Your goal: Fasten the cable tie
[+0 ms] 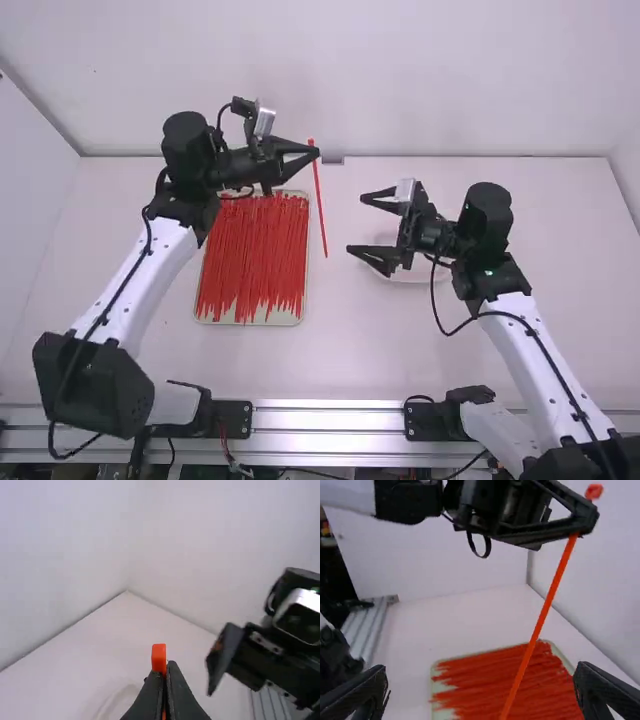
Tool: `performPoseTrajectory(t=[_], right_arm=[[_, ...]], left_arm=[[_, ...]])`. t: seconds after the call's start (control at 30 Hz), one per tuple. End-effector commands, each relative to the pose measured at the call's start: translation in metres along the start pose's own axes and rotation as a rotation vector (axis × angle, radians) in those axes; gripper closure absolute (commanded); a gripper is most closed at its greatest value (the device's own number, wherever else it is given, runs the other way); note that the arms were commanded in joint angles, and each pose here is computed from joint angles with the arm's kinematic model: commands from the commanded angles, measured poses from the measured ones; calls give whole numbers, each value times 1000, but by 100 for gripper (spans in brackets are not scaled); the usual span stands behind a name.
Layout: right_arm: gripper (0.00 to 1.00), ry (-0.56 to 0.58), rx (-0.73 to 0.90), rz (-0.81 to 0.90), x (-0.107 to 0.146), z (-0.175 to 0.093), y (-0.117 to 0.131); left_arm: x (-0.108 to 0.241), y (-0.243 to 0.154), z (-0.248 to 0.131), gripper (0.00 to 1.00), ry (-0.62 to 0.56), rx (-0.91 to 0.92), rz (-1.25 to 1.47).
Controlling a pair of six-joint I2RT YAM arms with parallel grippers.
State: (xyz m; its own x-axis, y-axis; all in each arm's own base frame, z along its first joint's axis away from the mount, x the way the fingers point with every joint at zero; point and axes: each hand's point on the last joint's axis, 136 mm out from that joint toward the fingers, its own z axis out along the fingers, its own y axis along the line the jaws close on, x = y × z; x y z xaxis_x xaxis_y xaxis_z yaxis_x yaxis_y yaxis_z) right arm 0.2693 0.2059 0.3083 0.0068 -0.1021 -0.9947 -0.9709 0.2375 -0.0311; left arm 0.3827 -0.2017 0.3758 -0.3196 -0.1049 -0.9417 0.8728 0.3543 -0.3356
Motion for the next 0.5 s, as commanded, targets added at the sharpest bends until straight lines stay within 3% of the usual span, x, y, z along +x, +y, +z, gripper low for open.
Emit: performPoseTrajectory(t=[0.0,0.27,0.47], right_arm=[[2,35,75,-166,2,-3,-16],[2,45,51,-298,6,-3,-12],[2,29,-25,-564,6,7,5]], left_arm=[[4,27,-2,98,-8,-57,-65],[25,77,-3,98,2,-108,-304],[52,104,-2,98,48,-148,-437]])
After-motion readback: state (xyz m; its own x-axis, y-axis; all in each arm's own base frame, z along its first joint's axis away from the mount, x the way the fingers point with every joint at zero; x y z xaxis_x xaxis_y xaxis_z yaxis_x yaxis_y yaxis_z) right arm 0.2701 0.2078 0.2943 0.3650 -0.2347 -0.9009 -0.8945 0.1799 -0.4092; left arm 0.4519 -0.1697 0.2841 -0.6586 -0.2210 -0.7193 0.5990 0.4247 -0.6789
